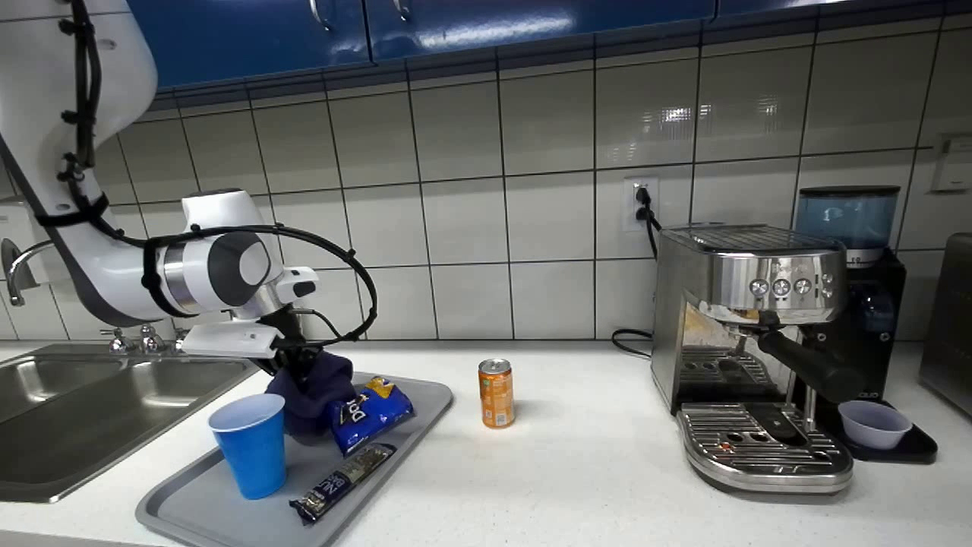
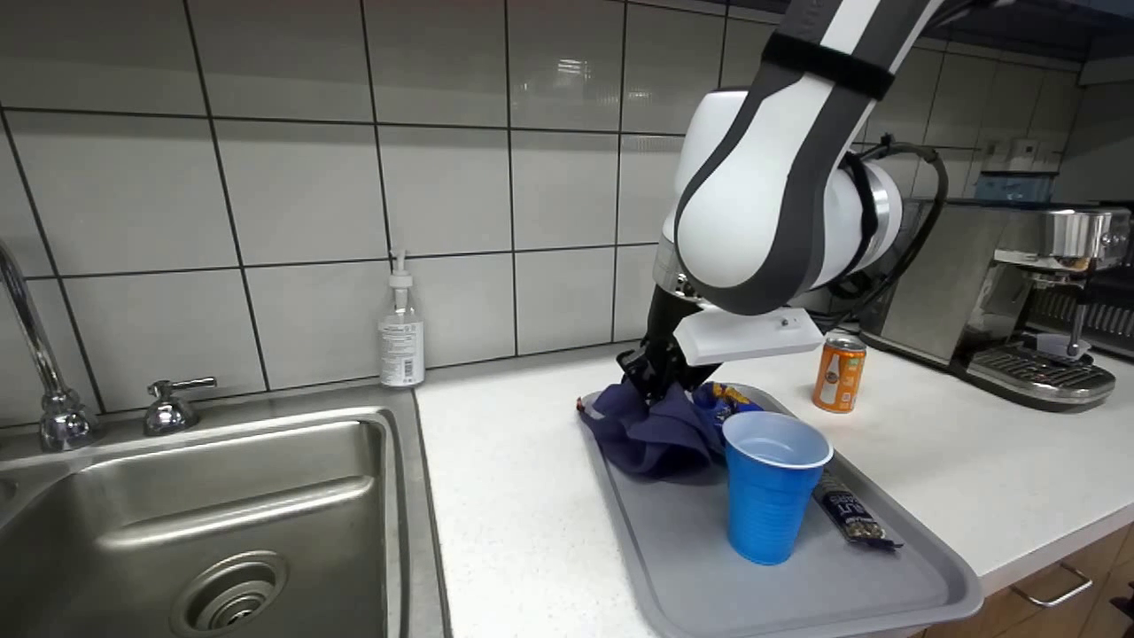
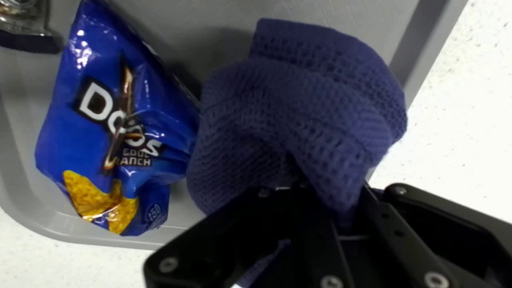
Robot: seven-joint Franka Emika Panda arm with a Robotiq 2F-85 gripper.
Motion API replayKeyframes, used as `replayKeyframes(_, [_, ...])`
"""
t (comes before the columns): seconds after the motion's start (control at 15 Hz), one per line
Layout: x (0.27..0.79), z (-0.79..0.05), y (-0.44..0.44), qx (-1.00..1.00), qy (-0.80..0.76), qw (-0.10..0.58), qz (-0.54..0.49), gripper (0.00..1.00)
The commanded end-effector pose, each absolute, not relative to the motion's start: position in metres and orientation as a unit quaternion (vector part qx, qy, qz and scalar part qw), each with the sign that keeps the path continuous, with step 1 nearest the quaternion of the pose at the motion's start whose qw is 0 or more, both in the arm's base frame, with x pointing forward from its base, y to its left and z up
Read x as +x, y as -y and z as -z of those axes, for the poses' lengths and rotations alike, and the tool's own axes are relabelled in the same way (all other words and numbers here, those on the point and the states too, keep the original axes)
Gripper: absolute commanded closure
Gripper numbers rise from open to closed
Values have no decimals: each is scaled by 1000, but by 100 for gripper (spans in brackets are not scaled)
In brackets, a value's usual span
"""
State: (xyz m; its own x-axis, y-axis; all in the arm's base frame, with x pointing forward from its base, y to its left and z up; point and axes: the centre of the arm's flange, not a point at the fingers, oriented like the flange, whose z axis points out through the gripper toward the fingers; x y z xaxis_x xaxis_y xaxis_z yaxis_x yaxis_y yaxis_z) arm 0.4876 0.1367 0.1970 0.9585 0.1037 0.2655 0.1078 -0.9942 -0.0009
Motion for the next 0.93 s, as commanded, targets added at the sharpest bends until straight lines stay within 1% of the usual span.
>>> replayKeyframes(0.0, [501,-191,-131,-992,46,11,121,98])
replayKeyframes(0.27, [506,-187,-130,-992,45,12,118,97])
replayKeyframes(0.33, [507,-187,-131,-992,45,13,119,67])
replayKeyframes(0.4, [507,-188,-131,-992,46,14,119,65])
replayKeyframes(0.47, [507,-188,-132,-992,47,14,120,59])
replayKeyframes(0.87, [501,-206,-139,-990,60,10,130,14])
